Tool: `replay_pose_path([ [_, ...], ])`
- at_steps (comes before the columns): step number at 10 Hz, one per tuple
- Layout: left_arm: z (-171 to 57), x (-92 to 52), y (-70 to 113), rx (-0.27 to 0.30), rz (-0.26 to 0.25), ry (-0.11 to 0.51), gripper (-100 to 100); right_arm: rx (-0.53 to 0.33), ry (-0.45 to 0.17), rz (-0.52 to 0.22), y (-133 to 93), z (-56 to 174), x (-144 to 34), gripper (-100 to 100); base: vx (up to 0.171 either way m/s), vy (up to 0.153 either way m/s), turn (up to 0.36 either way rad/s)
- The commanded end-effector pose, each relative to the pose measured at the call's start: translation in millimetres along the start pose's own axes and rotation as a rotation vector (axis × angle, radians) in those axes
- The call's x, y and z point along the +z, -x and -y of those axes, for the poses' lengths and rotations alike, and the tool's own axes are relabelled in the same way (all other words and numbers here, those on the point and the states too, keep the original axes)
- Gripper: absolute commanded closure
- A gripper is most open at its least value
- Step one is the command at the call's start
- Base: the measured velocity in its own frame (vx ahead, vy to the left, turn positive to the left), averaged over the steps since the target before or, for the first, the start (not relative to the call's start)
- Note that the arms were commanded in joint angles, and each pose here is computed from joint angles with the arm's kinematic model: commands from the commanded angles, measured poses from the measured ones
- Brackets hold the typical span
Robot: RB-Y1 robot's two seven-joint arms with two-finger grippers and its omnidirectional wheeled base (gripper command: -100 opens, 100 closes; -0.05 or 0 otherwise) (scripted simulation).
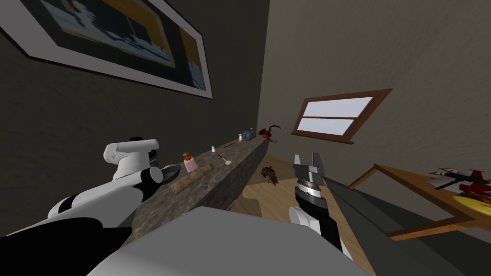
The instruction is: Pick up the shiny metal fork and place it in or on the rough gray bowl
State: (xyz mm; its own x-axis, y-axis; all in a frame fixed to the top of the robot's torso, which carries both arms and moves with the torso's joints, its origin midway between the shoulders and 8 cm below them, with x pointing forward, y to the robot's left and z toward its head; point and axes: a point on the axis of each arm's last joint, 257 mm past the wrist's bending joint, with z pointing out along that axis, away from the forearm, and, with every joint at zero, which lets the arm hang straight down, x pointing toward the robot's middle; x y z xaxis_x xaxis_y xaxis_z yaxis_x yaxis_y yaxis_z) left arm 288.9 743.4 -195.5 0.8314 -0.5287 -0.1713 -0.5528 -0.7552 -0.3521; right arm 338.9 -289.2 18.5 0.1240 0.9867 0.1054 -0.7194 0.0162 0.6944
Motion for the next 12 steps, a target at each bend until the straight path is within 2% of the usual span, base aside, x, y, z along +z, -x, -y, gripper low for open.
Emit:
replay_pose_path([
  [1,0,0.0,0.0,0.0,0.0,0.0,100,0.0,0.0,0.0,0,0,0.0,0,0.031,0.03,-0.027],
  [2,1,-0.1,0.1,0.001,0.001,-0.001,-100,0.0,0.0,0.0,0,0,0.0,0,0.007,0.005,-0.001],
  [6,1,-0.1,0.0,0.001,0.0,-0.001,-100,0.0,0.0,0.0,0,0,0.0,0,0.0,0.0,0.0],
  [7,1,-0.1,0.0,0.001,0.0,-0.001,0,0.0,0.0,0.0,0,0,0.0,0,0.0,0.0,0.0],
  [8,5,-13.7,8.1,-0.006,0.002,0.001,-100,0.0,0.0,0.0,0,0,0.0,0,-0.003,0.006,-0.042],
  [12,11,-41.0,24.1,-0.021,0.002,0.007,-100,0.0,0.0,0.0,0,0,0.0,0,-0.005,0.013,-0.045],
])
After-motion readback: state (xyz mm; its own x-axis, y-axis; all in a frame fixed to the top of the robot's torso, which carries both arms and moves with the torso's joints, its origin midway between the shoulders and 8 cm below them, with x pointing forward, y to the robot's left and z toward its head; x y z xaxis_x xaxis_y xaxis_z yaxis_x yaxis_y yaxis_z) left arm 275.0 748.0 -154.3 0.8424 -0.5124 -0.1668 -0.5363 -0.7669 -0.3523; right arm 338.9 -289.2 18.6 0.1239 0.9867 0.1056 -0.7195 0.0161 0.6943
